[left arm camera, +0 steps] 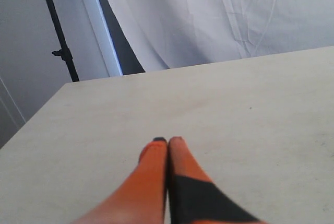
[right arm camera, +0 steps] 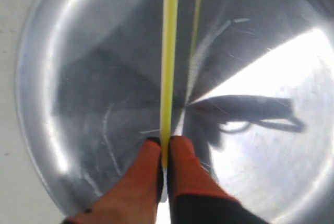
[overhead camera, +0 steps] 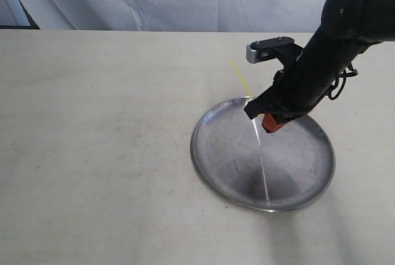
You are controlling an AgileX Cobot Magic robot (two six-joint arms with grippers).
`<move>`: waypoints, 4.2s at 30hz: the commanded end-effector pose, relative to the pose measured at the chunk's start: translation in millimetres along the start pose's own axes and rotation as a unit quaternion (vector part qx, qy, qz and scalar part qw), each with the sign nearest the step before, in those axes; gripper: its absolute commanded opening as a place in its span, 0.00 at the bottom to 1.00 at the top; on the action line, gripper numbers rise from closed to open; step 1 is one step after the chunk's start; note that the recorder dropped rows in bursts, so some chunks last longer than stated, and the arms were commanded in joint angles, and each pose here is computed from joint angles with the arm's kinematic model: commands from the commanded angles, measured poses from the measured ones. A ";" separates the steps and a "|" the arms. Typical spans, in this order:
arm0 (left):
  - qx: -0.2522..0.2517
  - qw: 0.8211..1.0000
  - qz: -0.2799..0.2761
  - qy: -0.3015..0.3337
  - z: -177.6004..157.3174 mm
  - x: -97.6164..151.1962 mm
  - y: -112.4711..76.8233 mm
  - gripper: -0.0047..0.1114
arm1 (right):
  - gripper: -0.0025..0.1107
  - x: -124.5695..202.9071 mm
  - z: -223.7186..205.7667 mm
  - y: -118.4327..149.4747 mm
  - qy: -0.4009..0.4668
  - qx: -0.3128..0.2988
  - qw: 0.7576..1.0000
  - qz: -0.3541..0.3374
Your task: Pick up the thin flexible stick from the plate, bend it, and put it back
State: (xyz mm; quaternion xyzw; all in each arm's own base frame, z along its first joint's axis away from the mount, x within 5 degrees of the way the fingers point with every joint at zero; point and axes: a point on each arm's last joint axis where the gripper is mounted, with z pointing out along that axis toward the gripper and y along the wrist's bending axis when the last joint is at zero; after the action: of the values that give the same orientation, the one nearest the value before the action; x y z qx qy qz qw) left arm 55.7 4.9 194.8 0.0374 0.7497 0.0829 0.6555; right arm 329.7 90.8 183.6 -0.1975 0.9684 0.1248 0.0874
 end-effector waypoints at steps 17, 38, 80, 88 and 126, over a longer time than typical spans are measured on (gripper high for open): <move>0.002 0.985 -0.125 -0.121 -2.7 -20.7 2.2 0.04 | 0.01 -2.7 -17.0 19.7 -0.042 -0.085 0.994 -0.051; 0.247 0.858 -0.419 0.165 77.5 -165.5 -30.2 0.04 | 0.01 5.0 -3.8 121.5 -0.013 -0.198 0.962 -0.189; 0.366 0.798 -0.385 0.283 136.2 -134.4 -64.8 0.42 | 0.01 3.1 -30.0 178.2 -0.109 -0.322 0.918 -0.207; 0.365 0.801 -0.381 0.284 136.3 -133.8 -64.6 0.04 | 0.01 3.4 -30.1 178.3 -0.108 -0.323 0.917 -0.207; 0.371 0.807 -0.371 0.272 136.7 -134.9 -64.6 0.04 | 0.02 -9.8 -12.1 189.0 -0.158 -0.297 0.929 -0.153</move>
State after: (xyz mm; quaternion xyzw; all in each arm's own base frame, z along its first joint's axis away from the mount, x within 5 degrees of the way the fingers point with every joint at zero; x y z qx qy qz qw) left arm 213.1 -68.9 295.8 -0.0355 0.8313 -0.4402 0.3375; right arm 258.5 258.8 234.8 -0.3477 0.8175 0.4214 0.1824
